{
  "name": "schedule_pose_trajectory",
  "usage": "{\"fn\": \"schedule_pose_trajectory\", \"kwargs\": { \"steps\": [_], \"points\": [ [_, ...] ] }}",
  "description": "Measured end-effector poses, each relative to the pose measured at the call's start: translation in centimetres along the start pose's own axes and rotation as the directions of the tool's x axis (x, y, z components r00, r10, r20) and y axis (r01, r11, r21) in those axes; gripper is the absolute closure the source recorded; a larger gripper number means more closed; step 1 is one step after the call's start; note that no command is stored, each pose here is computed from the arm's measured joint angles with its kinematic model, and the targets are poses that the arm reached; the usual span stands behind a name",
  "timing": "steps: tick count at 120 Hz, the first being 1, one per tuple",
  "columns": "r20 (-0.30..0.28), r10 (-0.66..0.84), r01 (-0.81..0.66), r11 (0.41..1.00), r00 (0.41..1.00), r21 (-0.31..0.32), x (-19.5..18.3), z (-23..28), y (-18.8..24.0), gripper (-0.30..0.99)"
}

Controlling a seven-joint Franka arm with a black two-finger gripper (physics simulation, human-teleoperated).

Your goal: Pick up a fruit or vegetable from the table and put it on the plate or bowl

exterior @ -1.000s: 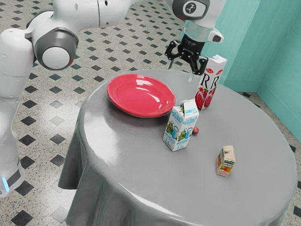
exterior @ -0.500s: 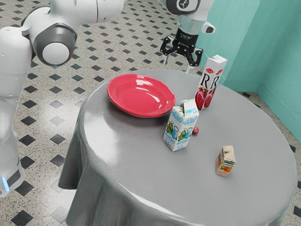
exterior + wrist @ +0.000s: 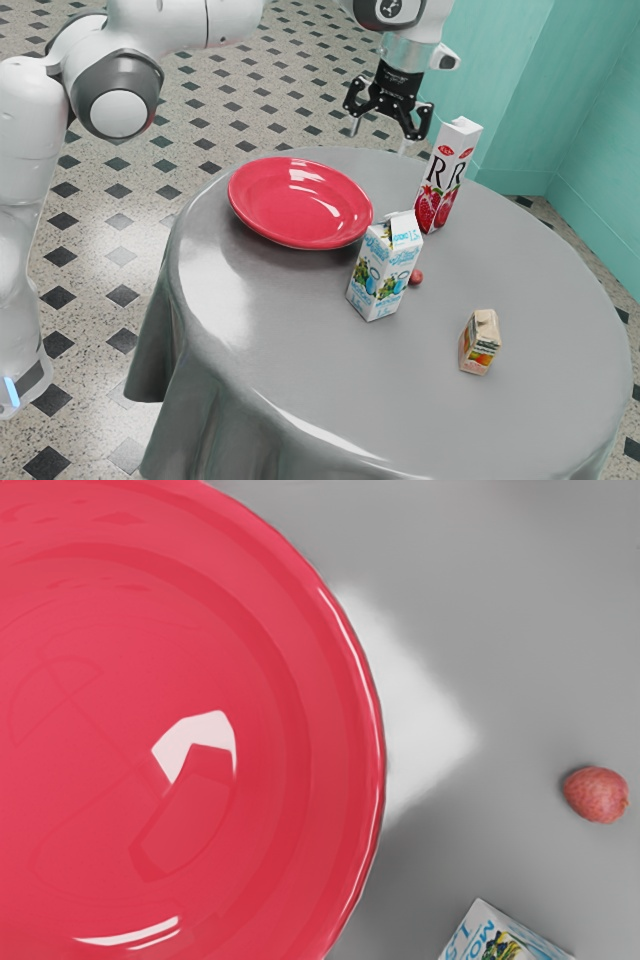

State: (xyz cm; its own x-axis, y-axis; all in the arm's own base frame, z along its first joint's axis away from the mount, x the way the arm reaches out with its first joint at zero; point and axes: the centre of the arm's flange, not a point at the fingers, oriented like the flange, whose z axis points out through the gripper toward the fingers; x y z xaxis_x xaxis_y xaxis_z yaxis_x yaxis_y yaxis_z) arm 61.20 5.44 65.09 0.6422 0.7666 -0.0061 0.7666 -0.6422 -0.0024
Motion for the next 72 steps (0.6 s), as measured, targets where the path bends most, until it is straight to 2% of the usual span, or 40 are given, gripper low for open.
{"fn": "schedule_pose_trajectory", "kwargs": {
  "steps": [30, 39, 56, 72],
  "points": [
    [-0.008, 0.022, -0.022, 1.000, 1.000, -0.010, -0.2, 0.0, 0.8, 0.00],
    [-0.018, 0.068, -0.068, 0.997, 0.998, -0.026, -0.9, 1.4, 3.7, 0.00],
    [-0.062, 0.151, -0.154, 0.986, 0.987, -0.060, -0.4, 6.0, 12.0, 0.00],
    [-0.081, 0.185, -0.193, 0.976, 0.979, -0.105, -0.5, 7.8, 14.9, 0.00]
  ]
}}
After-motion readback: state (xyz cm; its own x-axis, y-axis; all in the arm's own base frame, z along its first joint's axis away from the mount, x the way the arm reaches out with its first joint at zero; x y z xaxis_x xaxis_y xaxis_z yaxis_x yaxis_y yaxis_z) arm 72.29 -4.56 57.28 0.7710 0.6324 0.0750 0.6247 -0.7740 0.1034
